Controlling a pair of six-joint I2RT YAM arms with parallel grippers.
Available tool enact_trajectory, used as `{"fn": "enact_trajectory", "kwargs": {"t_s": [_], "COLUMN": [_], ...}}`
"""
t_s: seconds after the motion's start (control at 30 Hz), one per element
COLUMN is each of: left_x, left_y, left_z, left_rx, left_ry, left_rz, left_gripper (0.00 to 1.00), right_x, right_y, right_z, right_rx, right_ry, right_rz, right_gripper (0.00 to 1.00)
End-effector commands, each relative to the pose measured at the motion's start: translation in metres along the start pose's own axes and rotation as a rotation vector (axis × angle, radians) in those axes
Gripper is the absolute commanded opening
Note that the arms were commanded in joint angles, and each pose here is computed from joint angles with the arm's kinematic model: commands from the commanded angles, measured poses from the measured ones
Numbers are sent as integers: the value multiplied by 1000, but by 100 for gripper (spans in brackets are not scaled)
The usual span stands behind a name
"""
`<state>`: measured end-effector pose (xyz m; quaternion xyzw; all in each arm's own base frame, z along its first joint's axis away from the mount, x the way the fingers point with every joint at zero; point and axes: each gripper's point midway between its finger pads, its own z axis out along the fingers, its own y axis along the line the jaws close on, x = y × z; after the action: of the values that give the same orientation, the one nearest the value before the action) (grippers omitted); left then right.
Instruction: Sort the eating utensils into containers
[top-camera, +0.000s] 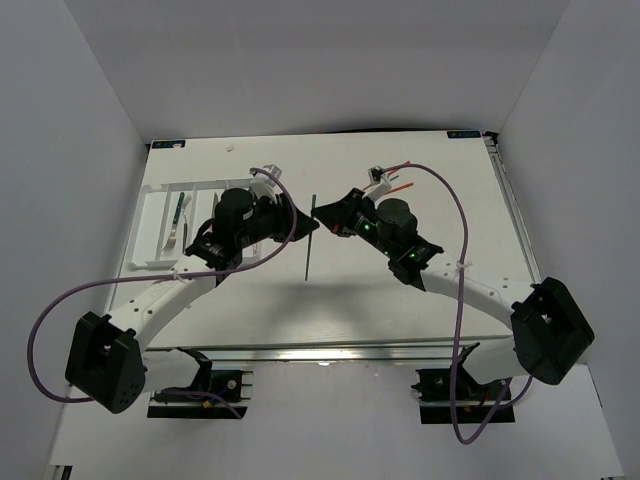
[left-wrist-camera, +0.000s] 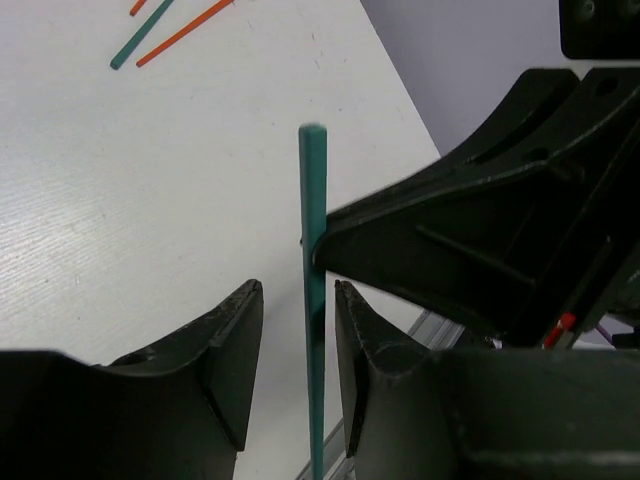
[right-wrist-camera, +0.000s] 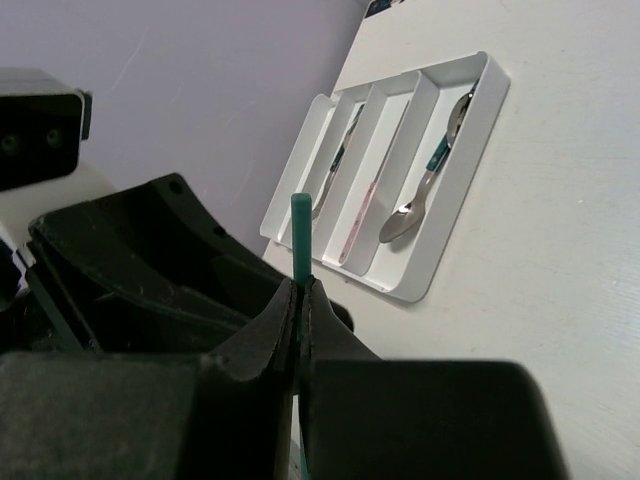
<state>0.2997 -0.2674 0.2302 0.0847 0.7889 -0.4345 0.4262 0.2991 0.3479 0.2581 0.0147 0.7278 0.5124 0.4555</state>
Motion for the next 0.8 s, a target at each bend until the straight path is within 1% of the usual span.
{"fn": "enact_trajectory", "kwargs": {"t_s": [0.0,0.07,0.1,0.13,0.2,0.23,0.27,0.3,0.33,0.37,0.4,0.43,0.47,0.5,0.53,0.57,0.6,0.63,0.67,0.7,0.73,0.77], "left_x": [-19,-19,-19,-18,-13,-11,-11,-6,-15,-18,-29,-48,-53,-60,-73,-85,-94,-103,-111,-123,-131,-137], "left_y": [-13,-16,-18,-16,-9,-4,1,10,29,48,69,106,134,157,189,215,235,260,274,295,304,312], "left_z": [4,4,4,5,6,8,8,5,2,-3,-16,-36,-49,-67,-91,-120,-132,-163,-178,-195,-201,-201], "left_rx": [29,50,62,55,25,3,-22,-85,-199,-295,-429,-654,-788,-912,-1049,-1211,-1310,-1430,-1493,-1563,-1589,-1578], "left_ry": [-37,-37,-36,-34,-10,0,5,53,28,42,58,11,50,72,83,131,117,124,110,71,59,114], "left_rz": [32,28,30,29,36,40,68,72,103,180,210,267,355,396,418,515,533,517,498,464,471,540], "left_gripper": [45,45,41,24,10,0,0,0,0,0,0,0,0,0,0,0,0,0,0,0,0,0], "right_x": [-19,-17,-17,-17,-20,-20,-19,-23,-27,-33,-39,-44,-59,-68,-62,-73,-75,-74,-83,-77,-76,-78], "right_y": [34,32,31,32,33,34,33,31,23,6,-4,-14,-35,-39,-56,-70,-73,-81,-83,-90,-92,-92], "right_z": [5,6,6,6,7,7,7,5,3,-1,-13,-21,-31,-47,-58,-69,-82,-91,-102,-108,-114,-121], "right_rx": [-103,-98,-96,-98,-102,-105,-98,-87,-59,-6,23,48,96,108,138,167,186,211,224,254,262,265], "right_ry": [-62,-63,-63,-65,-70,-69,-63,-71,-85,-94,-110,-117,-148,-166,-149,-168,-169,-158,-181,-151,-144,-145], "right_rz": [16,21,21,20,18,16,16,14,14,18,20,21,27,30,31,24,13,-24,-48,-60,-75,-111], "right_gripper": [0,0,0,0,0,0,0,17,72,89,89,89,89,89,89,89,89,89,90,89,89,89]}}
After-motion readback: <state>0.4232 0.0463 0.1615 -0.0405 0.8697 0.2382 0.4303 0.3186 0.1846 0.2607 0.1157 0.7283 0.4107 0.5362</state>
